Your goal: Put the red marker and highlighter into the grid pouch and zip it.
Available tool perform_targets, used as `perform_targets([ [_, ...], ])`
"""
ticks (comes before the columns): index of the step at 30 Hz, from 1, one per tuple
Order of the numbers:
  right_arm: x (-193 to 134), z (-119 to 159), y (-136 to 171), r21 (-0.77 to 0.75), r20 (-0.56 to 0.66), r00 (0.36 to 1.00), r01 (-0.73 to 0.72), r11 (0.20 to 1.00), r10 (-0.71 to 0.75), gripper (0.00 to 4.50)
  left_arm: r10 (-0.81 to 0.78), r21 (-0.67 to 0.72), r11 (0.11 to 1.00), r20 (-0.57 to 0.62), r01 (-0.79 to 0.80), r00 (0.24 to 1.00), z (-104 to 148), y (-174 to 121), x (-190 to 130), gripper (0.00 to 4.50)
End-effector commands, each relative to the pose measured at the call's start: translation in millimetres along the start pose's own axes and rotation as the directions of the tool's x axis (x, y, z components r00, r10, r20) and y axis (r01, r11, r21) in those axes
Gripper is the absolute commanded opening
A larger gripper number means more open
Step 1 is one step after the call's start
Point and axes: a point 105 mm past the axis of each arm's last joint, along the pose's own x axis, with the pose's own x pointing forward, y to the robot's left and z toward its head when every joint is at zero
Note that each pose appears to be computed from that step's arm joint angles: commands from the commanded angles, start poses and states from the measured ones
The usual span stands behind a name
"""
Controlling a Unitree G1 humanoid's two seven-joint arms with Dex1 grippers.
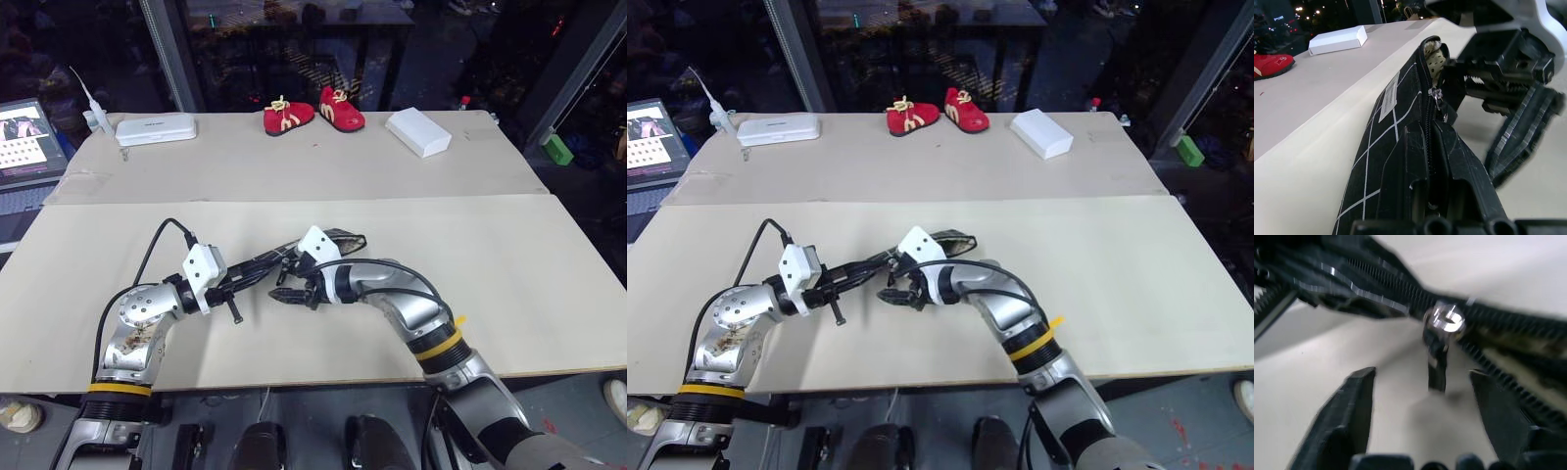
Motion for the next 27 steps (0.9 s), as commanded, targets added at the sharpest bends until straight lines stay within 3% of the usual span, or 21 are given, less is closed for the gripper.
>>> perform_targets([
  [1,-4,22,-7,-0.026,0.084,0.996,0.027,0.999,-0.025,1.72,0.008,0.038,0.999,0.029,-0.009,1.000,8,2,0,0.00],
  [3,-5,23,-9,-0.017,0.092,0.995,0.034,0.999,-0.032,1.21,0.007,0.036,0.999,0.030,-0.008,1.000,8,2,1,0.00],
  [6,-4,22,-10,-0.026,0.089,0.996,0.033,0.999,-0.031,0.03,0.005,0.036,0.999,0.030,-0.007,1.000,7,1,1,0.00],
  [13,-21,11,-15,-0.053,0.036,0.999,0.031,0.998,-0.029,0.03,0.009,0.038,0.999,0.028,-0.010,1.000,7,2,0,0.00],
  [23,-111,-10,-77,-0.081,-0.043,0.969,0.238,0.968,-0.242,0.03,0.008,0.037,0.999,0.027,-0.009,1.000,6,0,-1,0.00],
  [27,-130,-9,-95,-0.071,-0.043,0.949,0.310,0.948,-0.314,0.03,0.005,0.036,0.999,0.027,-0.006,1.000,7,-1,-2,0.00],
])
